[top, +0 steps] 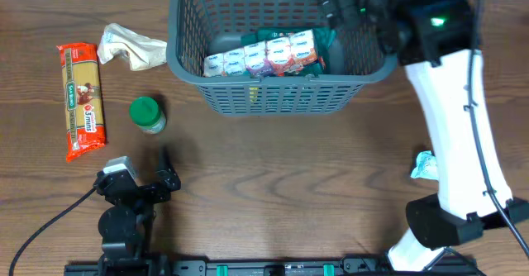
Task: Pack container
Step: 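Carry the white pack into the basket and release it, then move the right gripper down to the mint-green packet and grasp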
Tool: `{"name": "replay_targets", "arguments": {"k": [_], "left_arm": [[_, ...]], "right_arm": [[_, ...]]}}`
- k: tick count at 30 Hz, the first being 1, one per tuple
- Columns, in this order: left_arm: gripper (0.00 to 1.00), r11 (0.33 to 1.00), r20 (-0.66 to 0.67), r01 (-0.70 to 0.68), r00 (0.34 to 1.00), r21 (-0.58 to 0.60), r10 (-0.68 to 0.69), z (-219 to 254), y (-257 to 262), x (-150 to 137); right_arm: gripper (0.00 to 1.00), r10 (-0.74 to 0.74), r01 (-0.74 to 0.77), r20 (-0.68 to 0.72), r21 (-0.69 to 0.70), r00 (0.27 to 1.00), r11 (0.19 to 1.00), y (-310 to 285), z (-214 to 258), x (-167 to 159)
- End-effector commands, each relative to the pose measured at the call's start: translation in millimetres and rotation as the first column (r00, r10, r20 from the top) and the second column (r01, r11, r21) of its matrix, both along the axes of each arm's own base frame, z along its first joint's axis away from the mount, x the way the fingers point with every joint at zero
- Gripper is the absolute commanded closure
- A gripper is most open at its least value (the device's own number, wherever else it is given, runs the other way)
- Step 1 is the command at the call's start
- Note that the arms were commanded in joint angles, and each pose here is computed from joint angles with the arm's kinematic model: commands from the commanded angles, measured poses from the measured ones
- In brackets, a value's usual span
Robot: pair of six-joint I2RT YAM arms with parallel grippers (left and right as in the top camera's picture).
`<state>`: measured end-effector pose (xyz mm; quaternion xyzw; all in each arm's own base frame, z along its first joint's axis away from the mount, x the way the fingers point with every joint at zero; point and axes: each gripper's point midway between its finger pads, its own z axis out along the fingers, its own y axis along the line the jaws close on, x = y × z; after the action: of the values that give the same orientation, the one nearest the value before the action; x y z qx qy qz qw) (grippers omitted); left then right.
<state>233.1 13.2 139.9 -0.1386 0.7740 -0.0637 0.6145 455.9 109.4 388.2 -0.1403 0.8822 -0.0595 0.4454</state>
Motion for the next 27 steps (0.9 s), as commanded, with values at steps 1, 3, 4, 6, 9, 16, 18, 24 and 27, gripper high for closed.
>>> {"name": "replay_targets", "arguments": {"k": [1,3,4,6,9,16,18,24,27], "left_arm": [[0.01,1.000,-0.027,-0.008,1.000,0.018,0.008,-11.9,2.5,-0.4],[0.01,1.000,-0.027,-0.008,1.000,0.018,0.008,-11.9,2.5,-0.4],[0.01,1.000,-0.027,-0.008,1.000,0.018,0.008,-11.9,2.5,-0.4],[0.01,1.000,-0.027,-0.008,1.000,0.018,0.008,-11.9,2.5,-0.4],[0.01,1.000,-0.027,-0.008,1.000,0.018,0.008,-11.9,2.5,-0.4],[0.01,1.000,-0.027,-0.008,1.000,0.018,0.008,-11.9,2.5,-0.4],[0.01,1.000,-0.027,-0.008,1.000,0.018,0.008,-11.9,2.5,-0.4],[0.01,1.000,-0.027,-0.008,1.000,0.018,0.008,-11.9,2.5,-0.4],[0.01,1.000,-0.027,-0.008,1.000,0.018,0.008,-11.9,2.5,-0.4]], "right_arm": [[0.01,-0.426,0.425,0.079,0.037,0.901,0.905,-81.8,30.1,-18.4],[0.01,-0.574,0.570,0.040,0.078,0.818,0.818,-115.6,25.9,-36.3],[0.01,-0.622,0.618,0.013,0.096,0.783,0.780,-127.9,21.2,-42.8],[0.01,-0.719,0.718,-0.048,0.124,0.694,0.685,-155.1,9.1,-57.3],[0.01,-0.829,0.836,-0.121,0.143,0.546,0.530,-192.8,-7.2,-77.6],[0.01,-0.942,0.959,-0.232,0.207,0.242,0.196,-244.9,-28.6,-115.6],[0.01,-0.931,0.961,-0.285,0.222,0.229,0.168,-246.2,-36.8,-115.9],[0.01,-0.920,0.976,-0.392,0.204,0.006,-0.081,-256.1,-82.0,-127.1],[0.01,-0.892,0.961,-0.425,0.147,-0.153,-0.234,-258.8,-117.8,-139.2]]}}
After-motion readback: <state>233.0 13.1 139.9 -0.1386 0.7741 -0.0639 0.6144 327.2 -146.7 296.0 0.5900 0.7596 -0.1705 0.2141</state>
